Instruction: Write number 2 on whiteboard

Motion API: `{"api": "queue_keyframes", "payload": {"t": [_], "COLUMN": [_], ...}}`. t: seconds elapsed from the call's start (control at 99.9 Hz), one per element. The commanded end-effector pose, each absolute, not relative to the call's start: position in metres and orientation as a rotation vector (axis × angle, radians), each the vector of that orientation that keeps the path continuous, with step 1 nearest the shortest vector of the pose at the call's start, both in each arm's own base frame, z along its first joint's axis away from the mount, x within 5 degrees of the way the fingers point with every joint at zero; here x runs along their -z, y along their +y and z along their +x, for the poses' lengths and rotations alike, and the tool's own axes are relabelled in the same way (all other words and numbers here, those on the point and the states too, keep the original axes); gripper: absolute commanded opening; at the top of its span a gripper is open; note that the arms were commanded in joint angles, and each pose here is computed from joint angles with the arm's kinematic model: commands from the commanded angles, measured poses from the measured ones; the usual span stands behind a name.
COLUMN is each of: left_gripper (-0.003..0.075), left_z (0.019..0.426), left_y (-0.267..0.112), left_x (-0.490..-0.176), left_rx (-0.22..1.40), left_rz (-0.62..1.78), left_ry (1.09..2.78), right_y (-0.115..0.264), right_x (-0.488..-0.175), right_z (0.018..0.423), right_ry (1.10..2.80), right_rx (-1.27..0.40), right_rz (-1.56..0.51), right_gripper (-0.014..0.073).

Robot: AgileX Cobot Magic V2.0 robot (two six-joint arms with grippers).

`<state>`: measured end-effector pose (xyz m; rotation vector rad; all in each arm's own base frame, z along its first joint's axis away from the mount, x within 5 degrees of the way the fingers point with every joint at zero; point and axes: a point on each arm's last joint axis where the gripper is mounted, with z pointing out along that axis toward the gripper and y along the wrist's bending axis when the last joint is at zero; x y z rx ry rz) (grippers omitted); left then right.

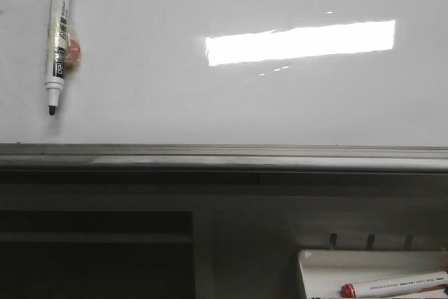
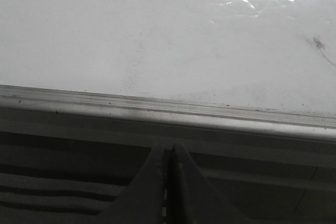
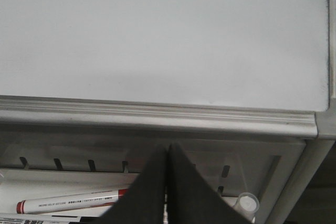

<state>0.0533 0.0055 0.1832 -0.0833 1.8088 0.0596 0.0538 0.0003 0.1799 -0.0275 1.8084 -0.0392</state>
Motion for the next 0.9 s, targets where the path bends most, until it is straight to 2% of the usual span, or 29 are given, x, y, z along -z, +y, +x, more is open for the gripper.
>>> {"api": "queue_keyframes", "payload": {"t": [0.0,0.891], "left_gripper": [-0.0020,-0.0020], "left_z": [0.0531,0.0533], "left_y": [0.0052,0.0053], "left_x": [-0.1862,-0.1869], "left_rx": [-0.052,-0.054], "left_rz": [-0.088,-0.086], "left_ry": [1.733,1.726], "right_y": [-0.0001,-0.0004], "right_x": [-0.1744,-0.1774], "right_z": [0.0536,0.0543], "right_ry": [1.793,1.758], "right_rx": [0.045,0.052], "right_rz": [-0.024,-0.024], "right_gripper": [-0.0063,-0.0063]}}
